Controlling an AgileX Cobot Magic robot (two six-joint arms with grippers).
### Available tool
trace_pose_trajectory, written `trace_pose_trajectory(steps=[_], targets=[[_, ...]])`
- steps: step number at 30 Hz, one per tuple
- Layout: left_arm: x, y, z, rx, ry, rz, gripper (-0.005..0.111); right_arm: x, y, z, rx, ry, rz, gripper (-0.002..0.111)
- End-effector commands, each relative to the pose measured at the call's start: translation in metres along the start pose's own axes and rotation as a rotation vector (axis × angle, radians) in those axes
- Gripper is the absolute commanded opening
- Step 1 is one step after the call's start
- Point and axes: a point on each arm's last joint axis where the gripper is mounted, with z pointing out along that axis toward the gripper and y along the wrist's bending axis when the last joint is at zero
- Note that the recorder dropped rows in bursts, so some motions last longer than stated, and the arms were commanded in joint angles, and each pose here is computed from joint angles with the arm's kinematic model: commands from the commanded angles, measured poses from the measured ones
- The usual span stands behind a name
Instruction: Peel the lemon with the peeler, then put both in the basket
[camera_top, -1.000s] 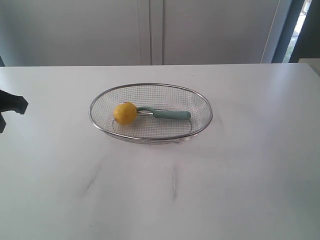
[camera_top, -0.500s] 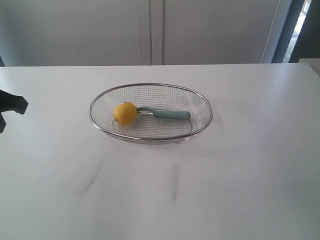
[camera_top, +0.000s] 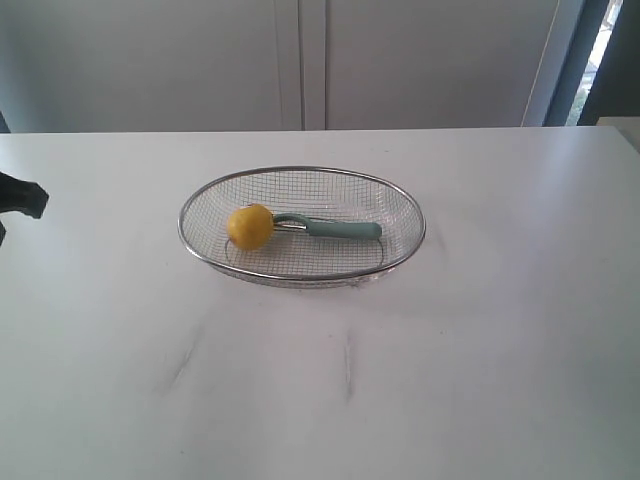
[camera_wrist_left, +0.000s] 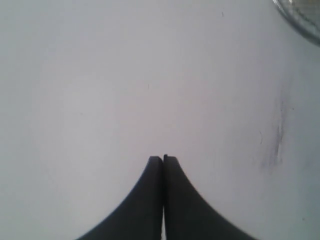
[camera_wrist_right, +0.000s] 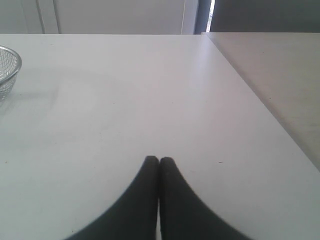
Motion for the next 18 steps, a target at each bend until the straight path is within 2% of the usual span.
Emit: trace_pose_trajectory(steps=[1, 3, 7, 12, 13, 18], targets=[[0.004, 0.003, -0.022, -0.003, -0.158, 0.008, 0.000, 0.000, -0.001, 0.000, 0.011, -0.019, -0.012, 0.000], [0.010, 0.007, -0.031, -0.005, -0.245, -0.009, 0.000, 0.000, -0.001, 0.000, 0.011, -0.019, -0.012, 0.000], [0.034, 0.016, -0.039, 0.004, -0.313, -0.100, 0.000, 0.000, -0.001, 0.000, 0.011, -0.019, -0.012, 0.000], [0.072, 0.025, -0.032, -0.025, -0.294, -0.171, 0.000, 0.000, -0.001, 0.000, 0.011, -0.019, -0.012, 0.000], [0.087, 0.029, -0.027, -0.053, -0.278, -0.175, 0.000, 0.000, -0.001, 0.000, 0.011, -0.019, -0.012, 0.000], [0.126, 0.033, -0.025, -0.117, -0.302, -0.155, 0.000, 0.000, -0.001, 0.000, 0.011, -0.019, -0.012, 0.000]])
